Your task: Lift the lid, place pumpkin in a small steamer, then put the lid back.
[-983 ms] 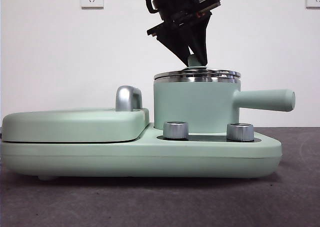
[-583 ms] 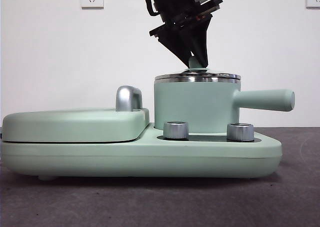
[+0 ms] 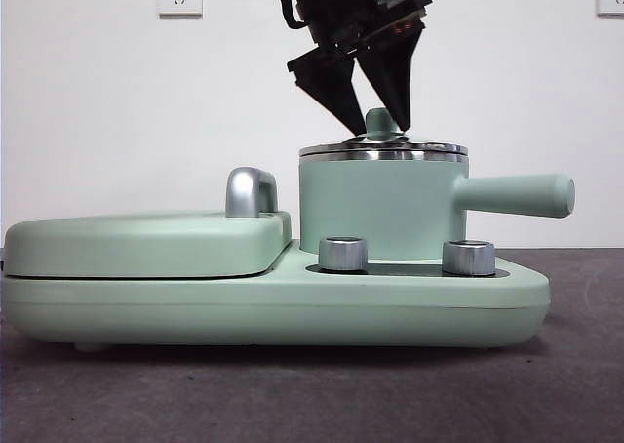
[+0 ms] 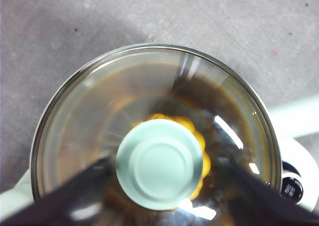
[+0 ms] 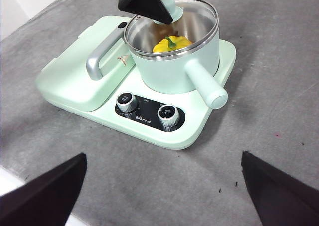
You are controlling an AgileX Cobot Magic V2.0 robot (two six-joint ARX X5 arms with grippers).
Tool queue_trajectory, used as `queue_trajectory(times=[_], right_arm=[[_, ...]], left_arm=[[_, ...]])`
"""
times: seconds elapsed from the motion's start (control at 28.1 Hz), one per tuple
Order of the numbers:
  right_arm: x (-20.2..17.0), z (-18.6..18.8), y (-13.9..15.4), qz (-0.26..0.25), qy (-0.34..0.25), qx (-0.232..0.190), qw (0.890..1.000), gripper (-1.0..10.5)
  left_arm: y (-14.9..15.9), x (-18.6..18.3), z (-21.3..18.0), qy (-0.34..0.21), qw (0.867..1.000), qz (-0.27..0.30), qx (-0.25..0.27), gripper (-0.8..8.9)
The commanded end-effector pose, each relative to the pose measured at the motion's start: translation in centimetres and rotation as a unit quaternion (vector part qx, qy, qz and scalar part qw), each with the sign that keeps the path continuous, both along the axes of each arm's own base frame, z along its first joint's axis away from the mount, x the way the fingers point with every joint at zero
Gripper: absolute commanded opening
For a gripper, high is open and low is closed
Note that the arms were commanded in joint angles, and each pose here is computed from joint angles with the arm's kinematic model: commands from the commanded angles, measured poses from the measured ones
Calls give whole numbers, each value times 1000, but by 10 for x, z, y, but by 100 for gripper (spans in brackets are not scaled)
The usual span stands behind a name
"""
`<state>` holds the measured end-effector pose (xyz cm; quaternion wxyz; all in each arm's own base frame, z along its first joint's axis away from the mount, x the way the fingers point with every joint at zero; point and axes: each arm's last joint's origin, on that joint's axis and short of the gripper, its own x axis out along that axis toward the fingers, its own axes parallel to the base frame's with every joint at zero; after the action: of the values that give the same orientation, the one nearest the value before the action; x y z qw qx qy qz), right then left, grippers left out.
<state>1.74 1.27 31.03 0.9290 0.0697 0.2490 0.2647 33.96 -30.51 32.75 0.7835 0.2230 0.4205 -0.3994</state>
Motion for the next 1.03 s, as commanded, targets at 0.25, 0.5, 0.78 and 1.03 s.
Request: queue_trajectory(times=[0.25,0.5,0.78,1.03], right_arm=[[0,3,0,3,-4,8,1000,482],[0,3,0,4,-4,8,1000,483],[-2,5,4,67,-5,33,997,483],[-3,6,5,95,-6,36,995,483]], left_arm=[[46,-30,62,16,998,60,-26,474],[124,-106,119,-3,994,90,-54,469],[185,-191,84,2,995,86,-52,468],[228,-245,39,-43,988,99,-108,453]])
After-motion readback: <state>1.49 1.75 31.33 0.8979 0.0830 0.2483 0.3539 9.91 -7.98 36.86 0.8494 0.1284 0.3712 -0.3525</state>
